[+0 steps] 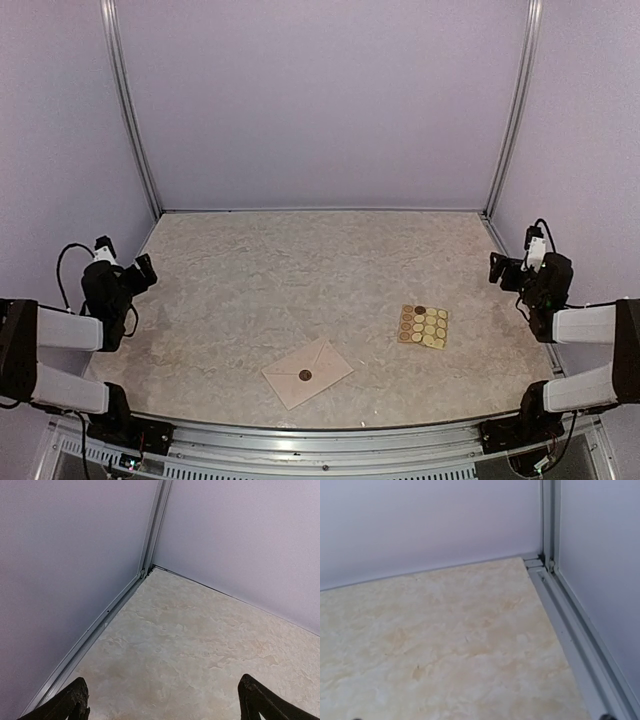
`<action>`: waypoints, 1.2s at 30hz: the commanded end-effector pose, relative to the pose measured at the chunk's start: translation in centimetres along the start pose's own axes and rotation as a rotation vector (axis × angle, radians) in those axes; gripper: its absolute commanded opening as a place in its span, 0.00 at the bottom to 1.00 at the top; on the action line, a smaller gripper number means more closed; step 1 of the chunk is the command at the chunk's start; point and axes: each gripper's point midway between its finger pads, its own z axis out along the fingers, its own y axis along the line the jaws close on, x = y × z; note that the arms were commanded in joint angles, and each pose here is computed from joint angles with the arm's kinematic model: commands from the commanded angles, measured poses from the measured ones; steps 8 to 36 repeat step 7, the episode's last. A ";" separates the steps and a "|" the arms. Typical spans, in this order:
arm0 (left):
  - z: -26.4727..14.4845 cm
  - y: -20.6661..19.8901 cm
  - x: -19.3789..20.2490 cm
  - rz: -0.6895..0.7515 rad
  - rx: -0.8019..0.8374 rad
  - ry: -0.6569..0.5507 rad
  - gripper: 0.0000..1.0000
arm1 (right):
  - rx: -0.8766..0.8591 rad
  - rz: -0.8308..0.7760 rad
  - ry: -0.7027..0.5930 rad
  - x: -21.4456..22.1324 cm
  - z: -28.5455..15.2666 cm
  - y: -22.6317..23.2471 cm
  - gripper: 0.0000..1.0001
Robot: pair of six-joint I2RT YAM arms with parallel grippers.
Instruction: Place the letter into the envelope and seal it
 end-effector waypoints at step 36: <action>0.0 0.2 -1.4 0.010 -0.015 -0.058 0.99 | 0.031 -0.013 -0.059 -1.2 -0.2 -0.7 0.99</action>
